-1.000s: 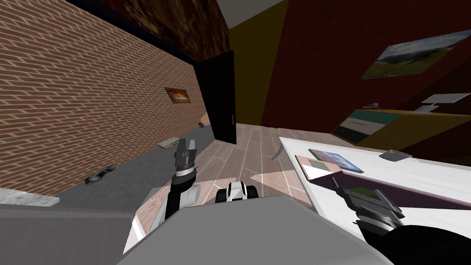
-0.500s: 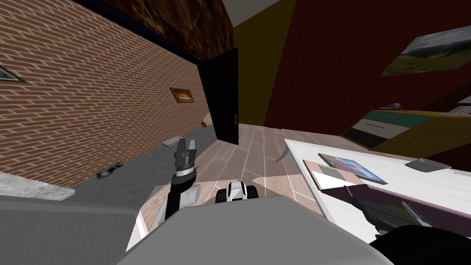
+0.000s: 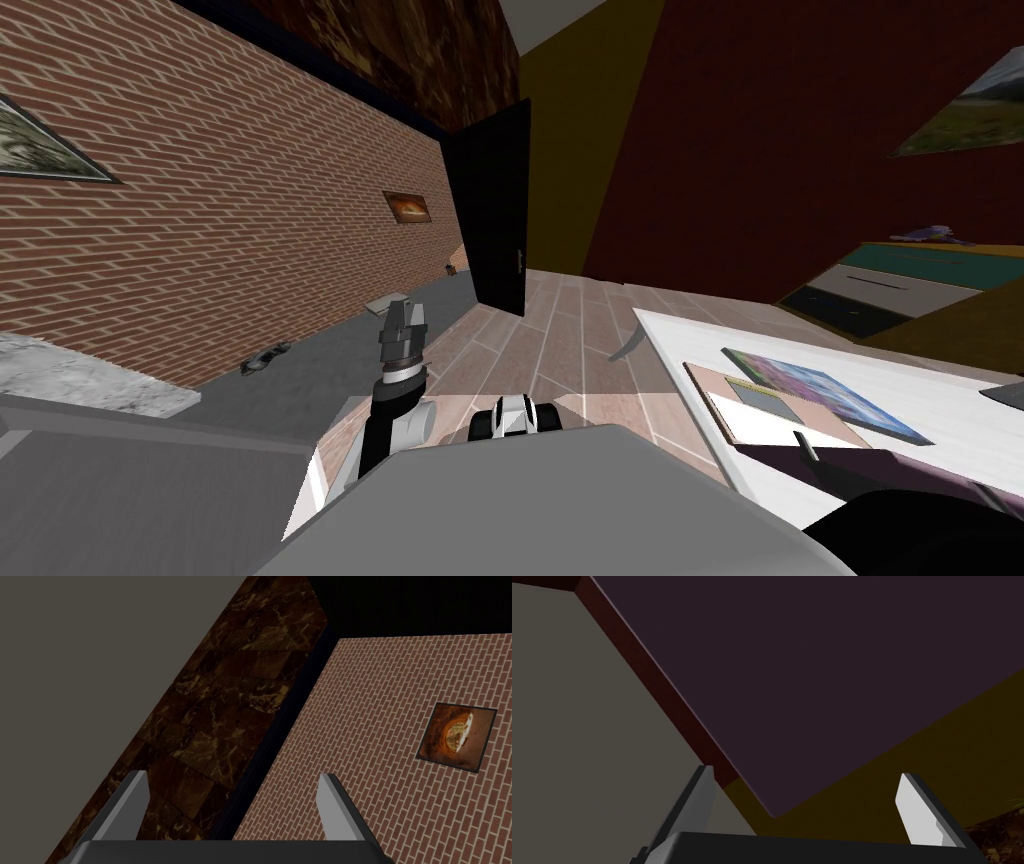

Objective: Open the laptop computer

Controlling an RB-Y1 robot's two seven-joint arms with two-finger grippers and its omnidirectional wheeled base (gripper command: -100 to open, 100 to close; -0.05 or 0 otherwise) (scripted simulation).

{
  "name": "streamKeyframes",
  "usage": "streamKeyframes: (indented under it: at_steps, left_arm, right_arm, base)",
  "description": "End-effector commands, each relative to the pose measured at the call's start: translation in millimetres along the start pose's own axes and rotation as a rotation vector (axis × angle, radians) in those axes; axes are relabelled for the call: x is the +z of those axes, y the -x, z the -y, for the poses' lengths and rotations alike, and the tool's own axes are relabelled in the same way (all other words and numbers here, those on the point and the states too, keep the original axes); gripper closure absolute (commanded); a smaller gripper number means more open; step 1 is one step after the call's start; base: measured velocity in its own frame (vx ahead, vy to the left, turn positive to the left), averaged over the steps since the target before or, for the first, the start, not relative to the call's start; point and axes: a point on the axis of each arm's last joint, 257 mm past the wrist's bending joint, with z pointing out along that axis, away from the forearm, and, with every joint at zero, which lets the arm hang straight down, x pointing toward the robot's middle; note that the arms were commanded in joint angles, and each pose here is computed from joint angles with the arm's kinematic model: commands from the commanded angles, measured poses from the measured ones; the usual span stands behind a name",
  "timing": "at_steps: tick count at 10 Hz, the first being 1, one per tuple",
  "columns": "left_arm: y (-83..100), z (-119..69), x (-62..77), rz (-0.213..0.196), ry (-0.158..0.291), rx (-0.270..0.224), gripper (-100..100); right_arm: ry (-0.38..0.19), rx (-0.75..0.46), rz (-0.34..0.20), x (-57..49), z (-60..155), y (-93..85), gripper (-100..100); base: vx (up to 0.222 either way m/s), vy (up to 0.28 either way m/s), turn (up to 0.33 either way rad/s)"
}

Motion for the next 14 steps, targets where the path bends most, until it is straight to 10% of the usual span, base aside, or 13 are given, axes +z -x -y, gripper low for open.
streamKeyframes:
  at_steps: [1, 2, 3, 14]
  left_arm:
    - [0.0, 0.0, 0.0, 0.0, 0.0, 0.0, 0]
    - [0.0, 0.0, 0.0, 0.0, 0.0, 0.0, 0]
    - [0.0, 0.0, 0.0, 0.0, 0.0, 0.0, 0]
    - [0.0, 0.0, 0.0, 0.0, 0.0, 0.0, 0]
  right_arm:
    - [-0.006, -0.031, -0.008, -1.9, 5.3, -5.0, -100]
    - [-0.007, -0.036, -0.008, -2.1, 5.6, -5.3, -100]
    - [-0.007, -0.035, -0.008, -2.0, 5.6, -5.2, 100]
    - [0.098, -0.092, -0.251, -6.7, 62.1, -69.8, 100]
  base:
    - [0.032, 0.005, 0.011]
    - [0.007, 0.001, -0.001]
    - [0.001, -0.01, -0.018]
    - [0.013, 0.015, 0.129]
